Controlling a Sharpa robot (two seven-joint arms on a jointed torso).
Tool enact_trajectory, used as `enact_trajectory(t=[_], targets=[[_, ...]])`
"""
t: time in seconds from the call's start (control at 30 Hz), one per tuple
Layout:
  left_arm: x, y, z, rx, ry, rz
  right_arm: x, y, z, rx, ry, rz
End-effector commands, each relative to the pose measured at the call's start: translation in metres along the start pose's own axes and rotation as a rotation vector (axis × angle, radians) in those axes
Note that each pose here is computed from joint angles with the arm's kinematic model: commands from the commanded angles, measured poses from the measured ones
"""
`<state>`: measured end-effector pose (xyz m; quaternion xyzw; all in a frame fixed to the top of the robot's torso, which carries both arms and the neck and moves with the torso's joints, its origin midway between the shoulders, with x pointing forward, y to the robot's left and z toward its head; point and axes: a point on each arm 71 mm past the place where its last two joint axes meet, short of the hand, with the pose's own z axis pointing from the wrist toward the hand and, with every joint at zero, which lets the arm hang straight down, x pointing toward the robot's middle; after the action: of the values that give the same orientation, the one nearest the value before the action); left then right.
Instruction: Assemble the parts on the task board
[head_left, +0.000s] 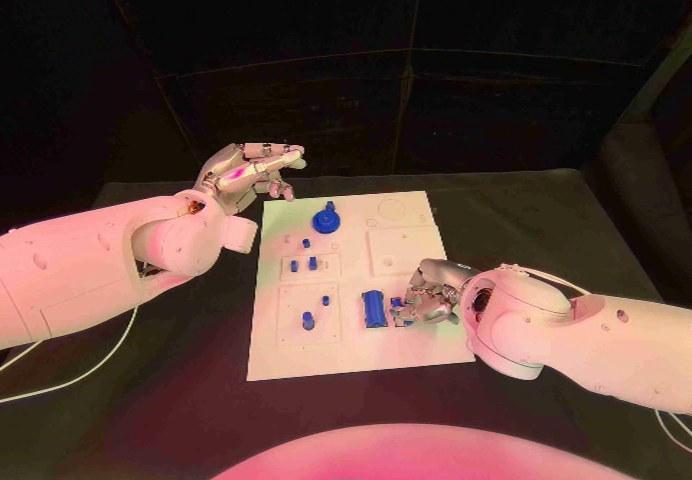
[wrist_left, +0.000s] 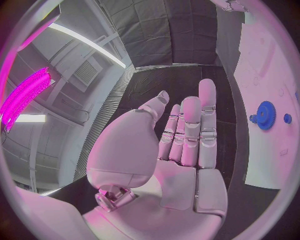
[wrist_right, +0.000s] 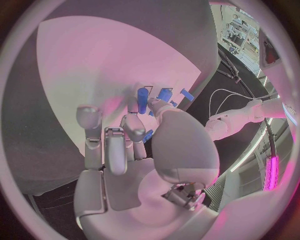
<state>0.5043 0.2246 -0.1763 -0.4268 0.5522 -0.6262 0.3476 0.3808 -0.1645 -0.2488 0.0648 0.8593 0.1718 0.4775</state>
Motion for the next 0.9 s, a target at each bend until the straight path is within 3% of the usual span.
enact_trajectory(t=[0.03, 0.53, 0.9], targets=[[0.0010, -0.0009, 0.0006, 0.004, 0.011, -0.006, 0.0008, 0.0006, -0.0010, 0.003, 0.012, -0.007], [0.0001, -0.0010, 0.0004, 0.004, 0.008, -0.005, -0.0035, -0.0019, -0.0012, -0.008, -0.035, 0.020], [-0.0003, -0.0011, 0.0001, 0.004, 0.007, -0.005, -0.0040, -0.0052, -0.0070, -0.026, -0.020, 0.001]])
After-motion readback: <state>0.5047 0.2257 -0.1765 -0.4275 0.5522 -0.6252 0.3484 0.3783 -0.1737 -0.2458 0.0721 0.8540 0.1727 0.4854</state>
